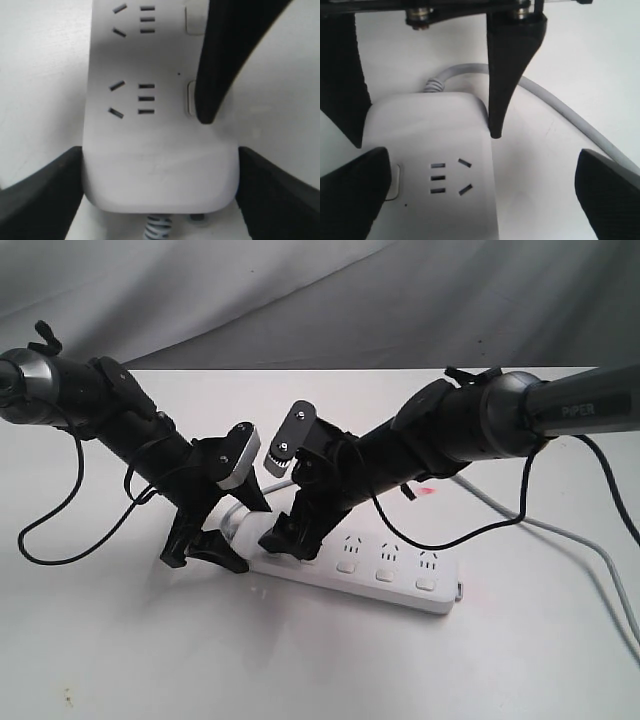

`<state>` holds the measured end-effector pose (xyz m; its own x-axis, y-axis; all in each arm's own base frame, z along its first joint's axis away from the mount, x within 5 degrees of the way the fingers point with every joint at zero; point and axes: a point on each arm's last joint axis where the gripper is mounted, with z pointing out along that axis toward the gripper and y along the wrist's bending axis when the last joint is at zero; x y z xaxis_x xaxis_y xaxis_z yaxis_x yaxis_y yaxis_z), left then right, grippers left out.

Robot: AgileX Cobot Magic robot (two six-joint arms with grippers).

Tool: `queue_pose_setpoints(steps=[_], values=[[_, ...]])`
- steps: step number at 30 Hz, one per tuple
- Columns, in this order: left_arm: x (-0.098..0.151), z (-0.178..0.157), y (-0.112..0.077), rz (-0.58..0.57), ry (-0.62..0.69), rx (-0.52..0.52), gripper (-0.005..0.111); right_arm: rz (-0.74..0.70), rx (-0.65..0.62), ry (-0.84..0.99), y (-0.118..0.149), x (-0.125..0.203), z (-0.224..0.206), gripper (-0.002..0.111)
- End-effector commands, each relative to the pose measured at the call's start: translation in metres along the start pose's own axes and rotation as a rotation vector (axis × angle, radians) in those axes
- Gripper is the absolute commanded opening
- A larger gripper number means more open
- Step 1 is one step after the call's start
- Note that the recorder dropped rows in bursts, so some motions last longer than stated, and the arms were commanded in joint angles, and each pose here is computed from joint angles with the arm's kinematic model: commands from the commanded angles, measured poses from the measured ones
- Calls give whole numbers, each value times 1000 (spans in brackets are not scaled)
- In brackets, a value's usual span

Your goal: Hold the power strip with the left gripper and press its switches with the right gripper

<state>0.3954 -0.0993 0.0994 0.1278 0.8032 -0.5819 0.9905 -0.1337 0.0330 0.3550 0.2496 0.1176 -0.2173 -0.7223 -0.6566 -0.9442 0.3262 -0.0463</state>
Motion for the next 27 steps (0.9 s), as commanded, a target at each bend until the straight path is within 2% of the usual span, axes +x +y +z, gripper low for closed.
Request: queue_pose_setpoints(steps=[1,21,27], values=[[-3,0,0,0,-10,7,36,-11,-12,21,1,5,5,91],[-3,0,0,0,-10,7,36,-4,-25,132,2,26,19,91],[-3,0,0,0,-10,7,36,7,12,34,0,-1,-5,91]])
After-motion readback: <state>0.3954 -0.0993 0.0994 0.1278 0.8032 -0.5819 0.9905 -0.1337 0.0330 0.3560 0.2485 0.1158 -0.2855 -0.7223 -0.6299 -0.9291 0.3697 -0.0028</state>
